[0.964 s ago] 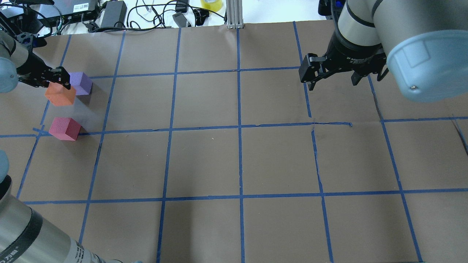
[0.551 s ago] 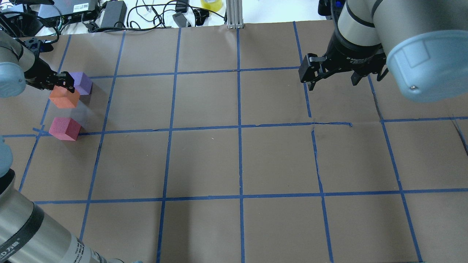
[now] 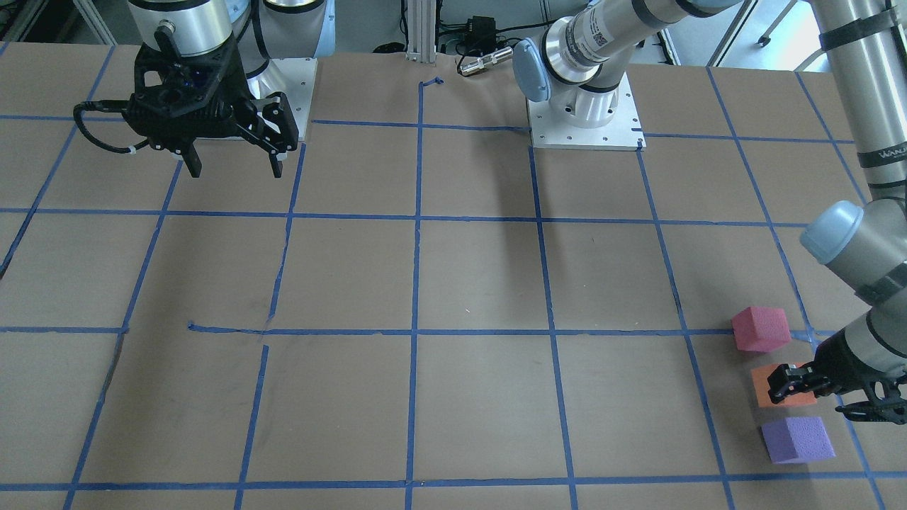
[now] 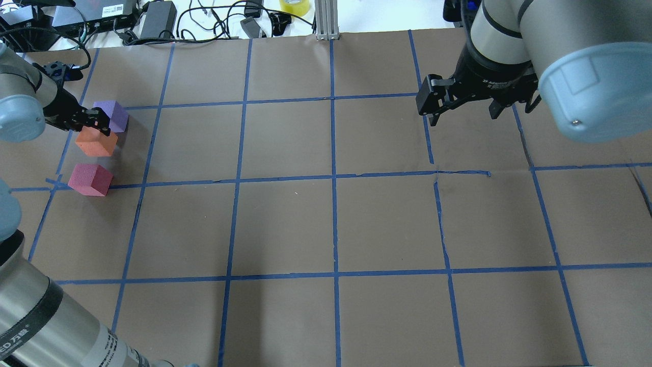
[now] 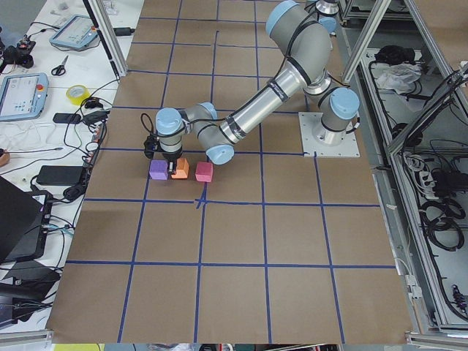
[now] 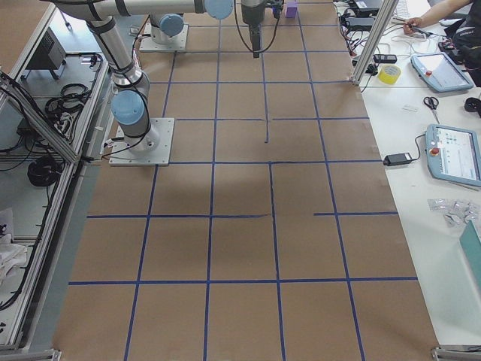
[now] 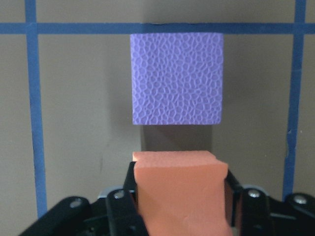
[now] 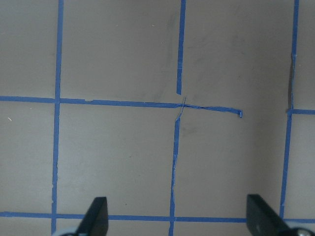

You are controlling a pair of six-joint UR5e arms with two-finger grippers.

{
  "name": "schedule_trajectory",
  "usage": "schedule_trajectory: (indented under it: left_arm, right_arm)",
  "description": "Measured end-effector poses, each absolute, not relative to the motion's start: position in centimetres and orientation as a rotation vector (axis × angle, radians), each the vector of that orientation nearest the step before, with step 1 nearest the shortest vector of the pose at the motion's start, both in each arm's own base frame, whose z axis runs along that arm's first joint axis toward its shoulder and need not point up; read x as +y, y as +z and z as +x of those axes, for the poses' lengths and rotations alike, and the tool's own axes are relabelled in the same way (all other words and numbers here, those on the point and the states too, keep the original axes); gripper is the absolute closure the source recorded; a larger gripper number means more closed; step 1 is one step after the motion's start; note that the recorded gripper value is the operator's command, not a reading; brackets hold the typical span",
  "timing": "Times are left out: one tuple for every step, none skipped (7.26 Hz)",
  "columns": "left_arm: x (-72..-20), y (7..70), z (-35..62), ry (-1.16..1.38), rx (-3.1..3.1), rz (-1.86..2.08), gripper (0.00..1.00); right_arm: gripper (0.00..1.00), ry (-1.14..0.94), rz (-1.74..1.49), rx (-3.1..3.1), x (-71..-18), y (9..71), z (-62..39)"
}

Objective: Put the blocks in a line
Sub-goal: 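Lower the orange cube between the purple and pink cubes, release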

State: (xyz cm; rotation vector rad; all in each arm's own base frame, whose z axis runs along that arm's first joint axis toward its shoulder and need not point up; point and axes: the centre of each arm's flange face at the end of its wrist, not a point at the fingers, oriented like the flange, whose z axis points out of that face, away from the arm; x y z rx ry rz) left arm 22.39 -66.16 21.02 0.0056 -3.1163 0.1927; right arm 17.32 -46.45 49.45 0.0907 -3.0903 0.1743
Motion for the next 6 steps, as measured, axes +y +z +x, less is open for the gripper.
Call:
schedule_trajectory:
  left_arm:
    - [-66.3, 20.4, 22.5, 0.195, -3.117, 0.005, 1.0]
    - [-66.4, 19.9, 22.5, 0.195, -3.118, 0.005, 1.0]
    - [-66.4, 19.6, 22.5, 0.193, -3.118, 0.005, 1.0]
    - [-66.4, 19.3, 22.6, 0.191, -3.117, 0.005, 1.0]
    - [-66.4, 19.1, 22.6, 0.19, -3.117, 0.005, 1.0]
    - [-66.4, 19.0, 22.6, 0.188, -3.116, 0.005, 1.0]
  right_arm:
    - [0.0, 0.174, 0.091, -3.09, -46.4, 49.4, 17.3]
    - [0.0, 0.172, 0.091, -3.09, -46.4, 49.4, 17.3]
    - [0.0, 0.172, 0.091, -3.09, -46.4, 49.4, 17.3]
    - [0.0, 0.172, 0.09, -3.09, -46.4, 49.4, 17.3]
    - [0.0, 0.173, 0.09, -3.09, -46.5, 49.4, 17.3]
    - [0.0, 0.173, 0.09, -3.09, -46.4, 49.4, 17.3]
